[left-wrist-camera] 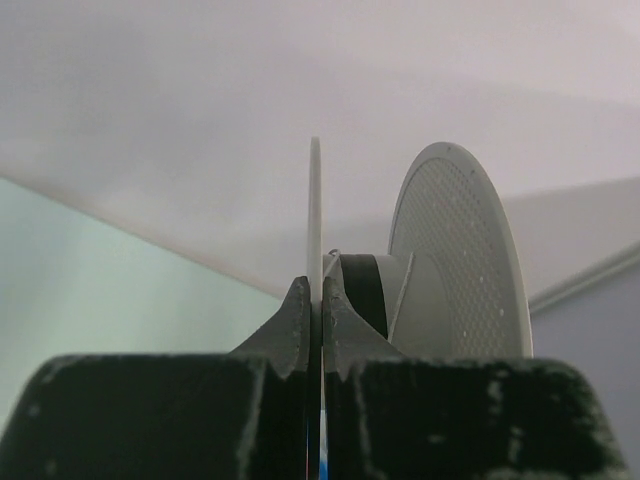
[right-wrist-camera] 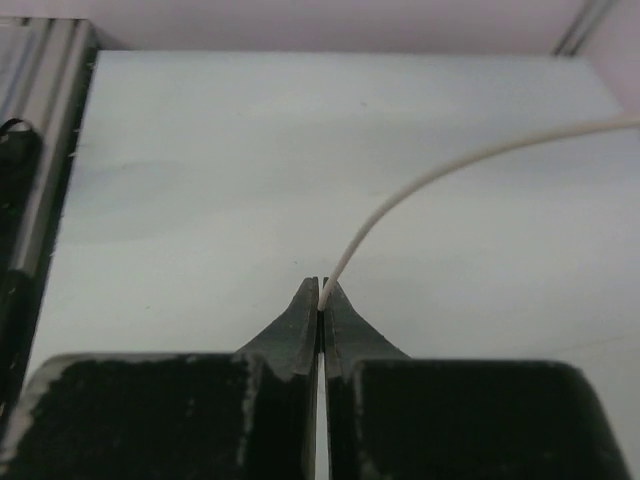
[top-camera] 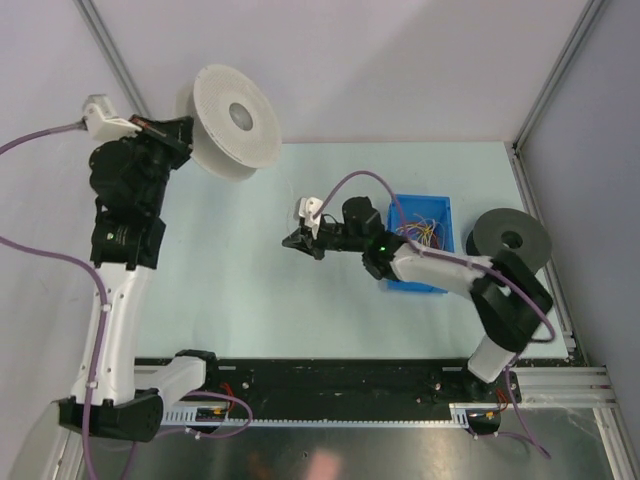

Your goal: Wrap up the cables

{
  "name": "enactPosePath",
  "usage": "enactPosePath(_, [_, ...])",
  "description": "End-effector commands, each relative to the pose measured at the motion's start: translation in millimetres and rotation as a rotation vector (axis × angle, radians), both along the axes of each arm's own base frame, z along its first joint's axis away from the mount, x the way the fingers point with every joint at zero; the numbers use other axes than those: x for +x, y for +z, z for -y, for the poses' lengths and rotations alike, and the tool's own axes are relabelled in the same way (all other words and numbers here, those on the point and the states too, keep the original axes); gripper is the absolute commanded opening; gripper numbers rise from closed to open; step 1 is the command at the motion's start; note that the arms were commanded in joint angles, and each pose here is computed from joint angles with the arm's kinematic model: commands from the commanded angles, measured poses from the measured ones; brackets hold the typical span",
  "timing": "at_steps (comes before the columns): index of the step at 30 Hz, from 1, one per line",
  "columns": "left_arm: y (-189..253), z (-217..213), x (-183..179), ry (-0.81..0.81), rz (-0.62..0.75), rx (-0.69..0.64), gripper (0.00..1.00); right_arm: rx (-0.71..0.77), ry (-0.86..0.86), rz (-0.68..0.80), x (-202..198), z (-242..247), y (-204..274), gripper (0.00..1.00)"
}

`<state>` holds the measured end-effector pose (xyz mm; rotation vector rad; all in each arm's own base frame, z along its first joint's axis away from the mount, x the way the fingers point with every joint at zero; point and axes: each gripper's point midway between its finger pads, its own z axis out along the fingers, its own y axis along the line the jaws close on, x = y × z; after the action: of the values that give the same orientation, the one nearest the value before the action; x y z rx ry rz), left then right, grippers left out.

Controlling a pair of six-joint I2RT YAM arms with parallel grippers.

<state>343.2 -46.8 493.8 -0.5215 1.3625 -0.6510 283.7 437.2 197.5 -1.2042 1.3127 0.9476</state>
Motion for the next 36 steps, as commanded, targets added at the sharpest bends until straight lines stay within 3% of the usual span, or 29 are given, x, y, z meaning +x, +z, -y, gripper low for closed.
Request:
enactPosePath(1, [-29.0,-12.0,23.3,0.129,-0.062,0.179,0.00,-0.107,0.163,0.180,-47.2,25.6,36.9,0.00])
enactPosePath(6, [-85.7,15.7,38.8,0.083,-0.179,0.359,0.00,-0.268,0.262,0.261,-68.6,49.6,47.0,0.00])
enactPosePath(11, [-136.6,37.0,40.9,0.015,-0.267,0.493,0.00,-0.350,0.227,0.434,-54.0,69.4,71.3,0.00])
enactPosePath(22, [-209.5,69.8,29.7,-0.108,-0.375,0.675,0.00,-0.228,0.087,0.643,-24.3,69.6,155.6,0.00])
enactPosePath(28, [-222.7,97.4,11.7,-0.314,-0.318,0.769,0.00,-0.155,-0.036,0.710,14.2,73.1,197.3,0.00])
enactPosePath(36, [-209.0,155.2,-58.3,-0.790,-0.008,0.847,0.00,-0.136,-0.113,0.641,77.7,91.2,208.5,0.00])
